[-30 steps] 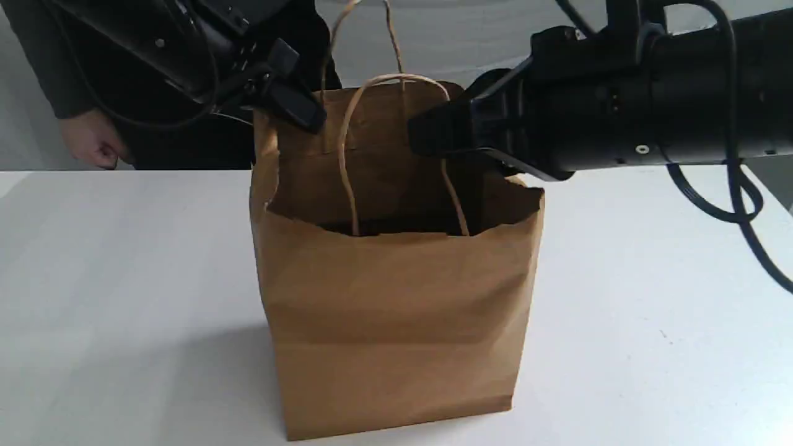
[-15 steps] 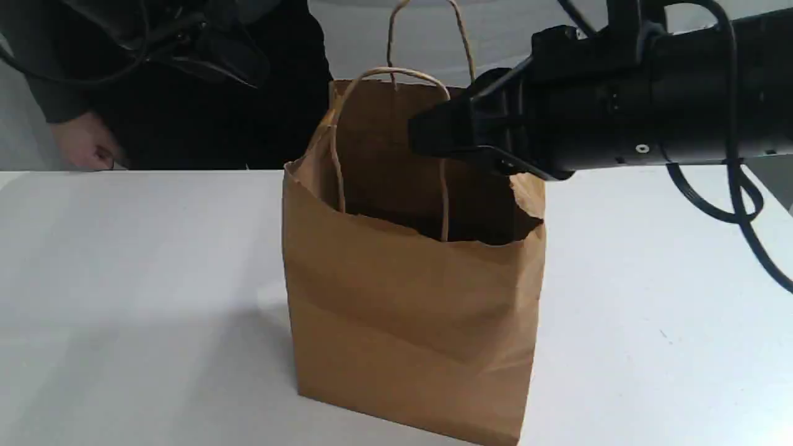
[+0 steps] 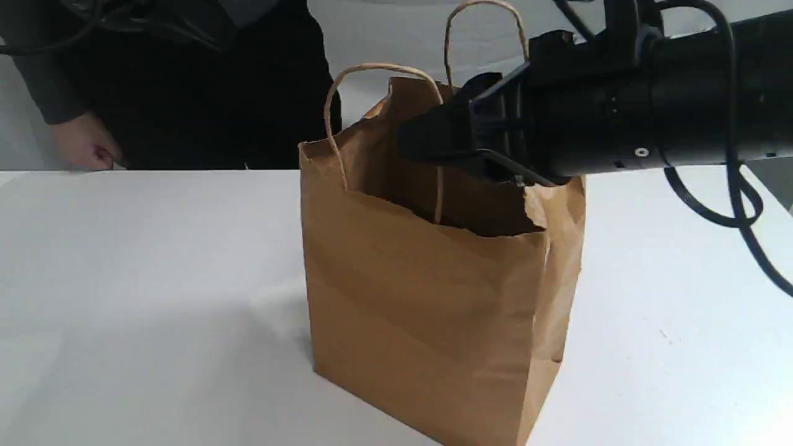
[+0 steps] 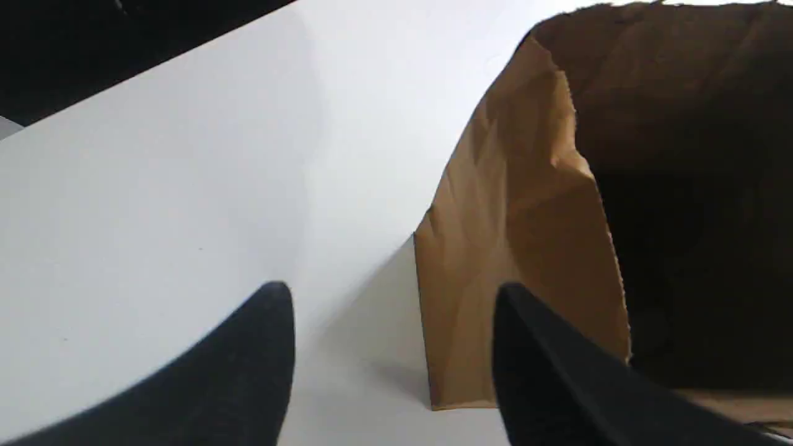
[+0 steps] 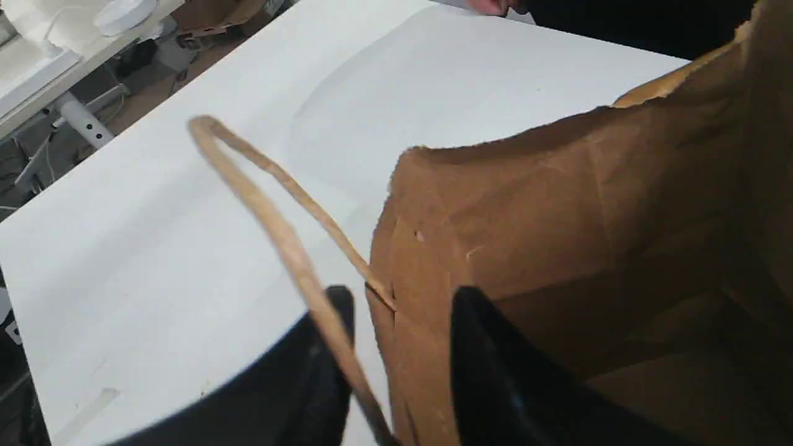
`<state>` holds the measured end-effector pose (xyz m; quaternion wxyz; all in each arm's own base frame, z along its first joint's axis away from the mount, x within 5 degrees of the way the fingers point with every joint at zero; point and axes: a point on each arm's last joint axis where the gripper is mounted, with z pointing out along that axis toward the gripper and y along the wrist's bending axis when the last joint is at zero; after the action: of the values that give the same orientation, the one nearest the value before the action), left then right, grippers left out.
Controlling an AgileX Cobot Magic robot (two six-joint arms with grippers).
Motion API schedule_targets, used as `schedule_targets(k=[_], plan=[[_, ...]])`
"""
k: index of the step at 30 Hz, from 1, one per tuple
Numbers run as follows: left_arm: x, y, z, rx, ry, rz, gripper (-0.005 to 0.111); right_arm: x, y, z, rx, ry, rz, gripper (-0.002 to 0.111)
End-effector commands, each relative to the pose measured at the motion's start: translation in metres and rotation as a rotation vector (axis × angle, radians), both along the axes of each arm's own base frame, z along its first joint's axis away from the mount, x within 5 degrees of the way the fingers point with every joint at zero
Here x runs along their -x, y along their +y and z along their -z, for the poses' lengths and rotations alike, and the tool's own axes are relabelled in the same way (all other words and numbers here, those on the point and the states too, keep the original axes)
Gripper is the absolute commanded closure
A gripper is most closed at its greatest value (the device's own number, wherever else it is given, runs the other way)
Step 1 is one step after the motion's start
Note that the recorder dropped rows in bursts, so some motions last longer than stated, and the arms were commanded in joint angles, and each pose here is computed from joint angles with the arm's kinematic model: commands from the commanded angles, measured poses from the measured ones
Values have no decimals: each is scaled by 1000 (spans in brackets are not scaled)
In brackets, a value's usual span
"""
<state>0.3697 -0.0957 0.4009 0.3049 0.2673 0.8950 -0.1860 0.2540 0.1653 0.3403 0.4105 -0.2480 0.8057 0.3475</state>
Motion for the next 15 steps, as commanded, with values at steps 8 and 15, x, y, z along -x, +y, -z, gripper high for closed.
schedule_targets(k=[8,15], plan=[[4,4,-6,-26,-19,-22,56,7,-5,-9,16,-47,2,60],[19,17,-27,-24,-74,-60,56,36,-22,-41,27,-166,25,60]])
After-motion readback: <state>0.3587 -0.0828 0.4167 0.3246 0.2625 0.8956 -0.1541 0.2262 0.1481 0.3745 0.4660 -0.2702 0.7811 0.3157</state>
